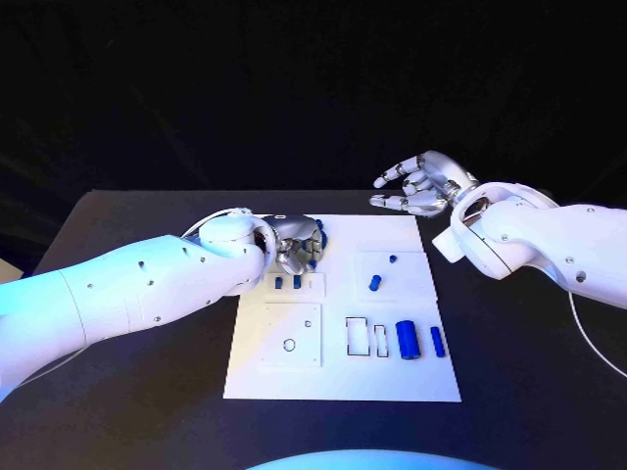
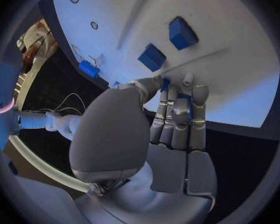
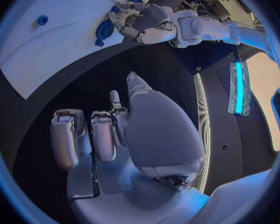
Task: Assemble the parts on the task board
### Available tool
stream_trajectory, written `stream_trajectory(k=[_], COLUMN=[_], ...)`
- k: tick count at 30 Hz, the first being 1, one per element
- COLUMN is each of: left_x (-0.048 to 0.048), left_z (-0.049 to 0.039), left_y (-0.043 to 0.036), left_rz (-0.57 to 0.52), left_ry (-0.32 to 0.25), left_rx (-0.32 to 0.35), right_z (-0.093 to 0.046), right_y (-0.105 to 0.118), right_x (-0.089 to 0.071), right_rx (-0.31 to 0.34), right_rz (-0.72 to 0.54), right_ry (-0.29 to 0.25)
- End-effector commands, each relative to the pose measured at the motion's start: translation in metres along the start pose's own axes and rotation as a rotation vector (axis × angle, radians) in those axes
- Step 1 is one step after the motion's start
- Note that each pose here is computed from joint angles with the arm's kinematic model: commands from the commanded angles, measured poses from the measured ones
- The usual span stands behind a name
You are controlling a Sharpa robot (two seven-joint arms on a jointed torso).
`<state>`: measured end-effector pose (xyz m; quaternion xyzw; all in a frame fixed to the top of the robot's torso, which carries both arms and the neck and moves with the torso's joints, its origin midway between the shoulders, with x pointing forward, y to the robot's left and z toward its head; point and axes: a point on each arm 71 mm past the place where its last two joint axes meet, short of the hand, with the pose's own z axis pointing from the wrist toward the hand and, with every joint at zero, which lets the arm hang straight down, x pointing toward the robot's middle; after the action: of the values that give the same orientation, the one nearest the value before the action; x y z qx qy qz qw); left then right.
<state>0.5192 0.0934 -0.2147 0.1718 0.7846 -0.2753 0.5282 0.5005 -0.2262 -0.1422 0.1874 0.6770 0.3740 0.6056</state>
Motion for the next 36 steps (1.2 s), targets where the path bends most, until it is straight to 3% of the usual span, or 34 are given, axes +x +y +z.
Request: stream_trajectory(k=[1,12,25,36], left_x=[0.0034,0.0029,-0.0012,-0.0036], left_z=[0.001,0.0013,0.0,-0.0139], left_y=[-0.0025,0.0011,0.0032,0.0013], left_rz=[-0.008,-0.008,-0.021,-0.075], left_ry=[0.027,0.017,-0.043,-0.043], left_rx=[0.013,-0.008,0.002,0.035], right_z=[0.0,0.0,0.0,0.0], right_y=[0.002,0.002,0.002,0.002], right_x=[0.001,0.001,0.001,0.001], right_rx=[-0.014,-0.014,-0.015,-0.014], right_rz=[-0.006,-0.006,-0.006,-0.007], right_ry=[0.005,0.005,0.005,0.005])
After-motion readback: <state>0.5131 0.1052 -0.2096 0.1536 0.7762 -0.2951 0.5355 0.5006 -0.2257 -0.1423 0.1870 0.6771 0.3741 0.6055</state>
